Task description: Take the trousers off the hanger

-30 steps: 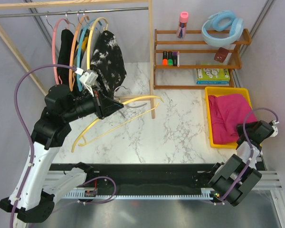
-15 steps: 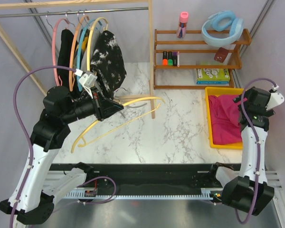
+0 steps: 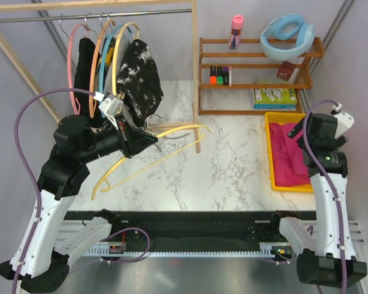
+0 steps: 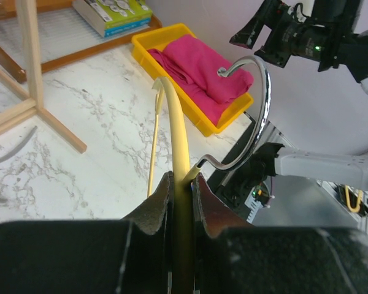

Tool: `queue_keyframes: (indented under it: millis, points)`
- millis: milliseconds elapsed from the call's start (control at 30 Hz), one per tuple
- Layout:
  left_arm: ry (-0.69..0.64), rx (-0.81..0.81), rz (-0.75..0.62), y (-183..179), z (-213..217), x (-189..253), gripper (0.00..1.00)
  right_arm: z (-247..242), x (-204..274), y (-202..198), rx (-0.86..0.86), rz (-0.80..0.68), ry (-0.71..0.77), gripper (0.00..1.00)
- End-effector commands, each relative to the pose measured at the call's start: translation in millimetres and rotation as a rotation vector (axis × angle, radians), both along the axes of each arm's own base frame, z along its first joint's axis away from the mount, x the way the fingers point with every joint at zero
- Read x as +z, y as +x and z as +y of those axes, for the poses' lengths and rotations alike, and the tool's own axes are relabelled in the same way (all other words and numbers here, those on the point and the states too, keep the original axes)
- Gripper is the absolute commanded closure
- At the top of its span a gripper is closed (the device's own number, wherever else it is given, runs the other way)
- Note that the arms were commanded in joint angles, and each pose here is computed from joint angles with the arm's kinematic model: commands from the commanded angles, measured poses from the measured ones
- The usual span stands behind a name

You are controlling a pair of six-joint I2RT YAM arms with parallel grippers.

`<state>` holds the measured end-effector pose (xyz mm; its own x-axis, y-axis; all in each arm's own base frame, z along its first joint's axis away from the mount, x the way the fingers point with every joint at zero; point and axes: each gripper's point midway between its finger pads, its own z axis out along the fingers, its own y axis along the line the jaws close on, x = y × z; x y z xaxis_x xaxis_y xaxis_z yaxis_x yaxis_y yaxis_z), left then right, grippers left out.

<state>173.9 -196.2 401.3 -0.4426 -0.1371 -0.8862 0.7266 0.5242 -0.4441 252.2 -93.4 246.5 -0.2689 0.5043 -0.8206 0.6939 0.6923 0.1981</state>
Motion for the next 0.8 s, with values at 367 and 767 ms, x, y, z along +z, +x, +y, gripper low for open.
queue_keyframes:
  millis: [367,767]
  points:
    - [-0.012,0.429,-0.189,86,38,81,0.98,252,26,-24,0.868,-0.04,0.082,0.02]
    - [-0.078,0.732,-0.171,188,47,133,0.98,311,25,-58,1.015,-0.128,0.121,0.02]
